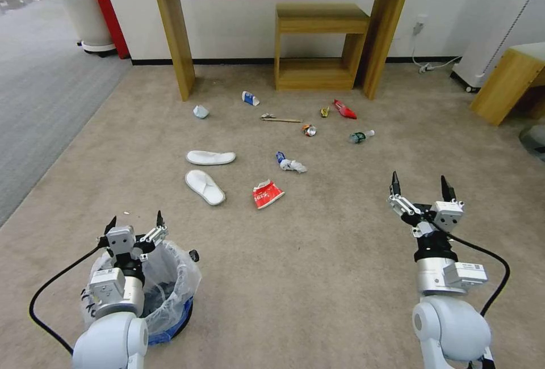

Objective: Pick up the trash bin and place the garbage on the floor into it.

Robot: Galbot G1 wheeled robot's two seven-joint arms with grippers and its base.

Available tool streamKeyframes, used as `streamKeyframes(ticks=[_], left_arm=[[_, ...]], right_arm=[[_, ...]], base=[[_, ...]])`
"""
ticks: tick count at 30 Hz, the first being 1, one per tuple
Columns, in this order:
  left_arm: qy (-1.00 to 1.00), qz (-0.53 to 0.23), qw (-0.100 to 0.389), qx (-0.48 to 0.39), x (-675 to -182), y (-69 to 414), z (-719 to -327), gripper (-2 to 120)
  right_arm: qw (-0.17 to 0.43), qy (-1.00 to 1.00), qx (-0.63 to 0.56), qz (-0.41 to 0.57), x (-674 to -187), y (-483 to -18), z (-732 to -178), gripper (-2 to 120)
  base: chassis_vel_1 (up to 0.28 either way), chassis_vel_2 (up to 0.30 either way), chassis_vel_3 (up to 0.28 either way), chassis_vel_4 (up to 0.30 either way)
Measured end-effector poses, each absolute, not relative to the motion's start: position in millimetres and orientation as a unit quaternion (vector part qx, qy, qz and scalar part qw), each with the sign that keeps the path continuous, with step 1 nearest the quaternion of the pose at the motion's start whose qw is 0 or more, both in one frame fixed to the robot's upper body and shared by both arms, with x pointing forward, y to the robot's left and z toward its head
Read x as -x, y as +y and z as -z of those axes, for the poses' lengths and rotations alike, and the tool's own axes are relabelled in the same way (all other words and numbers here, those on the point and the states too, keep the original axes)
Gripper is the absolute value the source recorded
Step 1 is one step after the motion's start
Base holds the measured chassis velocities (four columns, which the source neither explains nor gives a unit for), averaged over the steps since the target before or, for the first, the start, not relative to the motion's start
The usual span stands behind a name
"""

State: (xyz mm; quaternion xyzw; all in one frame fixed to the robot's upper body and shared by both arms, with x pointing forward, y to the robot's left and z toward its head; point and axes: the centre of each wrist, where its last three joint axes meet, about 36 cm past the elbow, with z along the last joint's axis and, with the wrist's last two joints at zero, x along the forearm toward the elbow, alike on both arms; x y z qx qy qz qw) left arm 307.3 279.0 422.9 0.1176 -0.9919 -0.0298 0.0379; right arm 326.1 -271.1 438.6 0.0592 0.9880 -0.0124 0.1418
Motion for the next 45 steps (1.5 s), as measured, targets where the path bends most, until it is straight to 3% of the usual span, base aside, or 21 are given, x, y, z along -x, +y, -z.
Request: streamKeyframes(ticks=[45], left_arm=[[-0.99,0.027,0.057,-0.124,-309,281,-413,100]], right_arm=[[0.13,0.99,-0.05,0.015,-333,-266,-420,100]], base=[[0.033,0.036,-0.035,-0.036]])
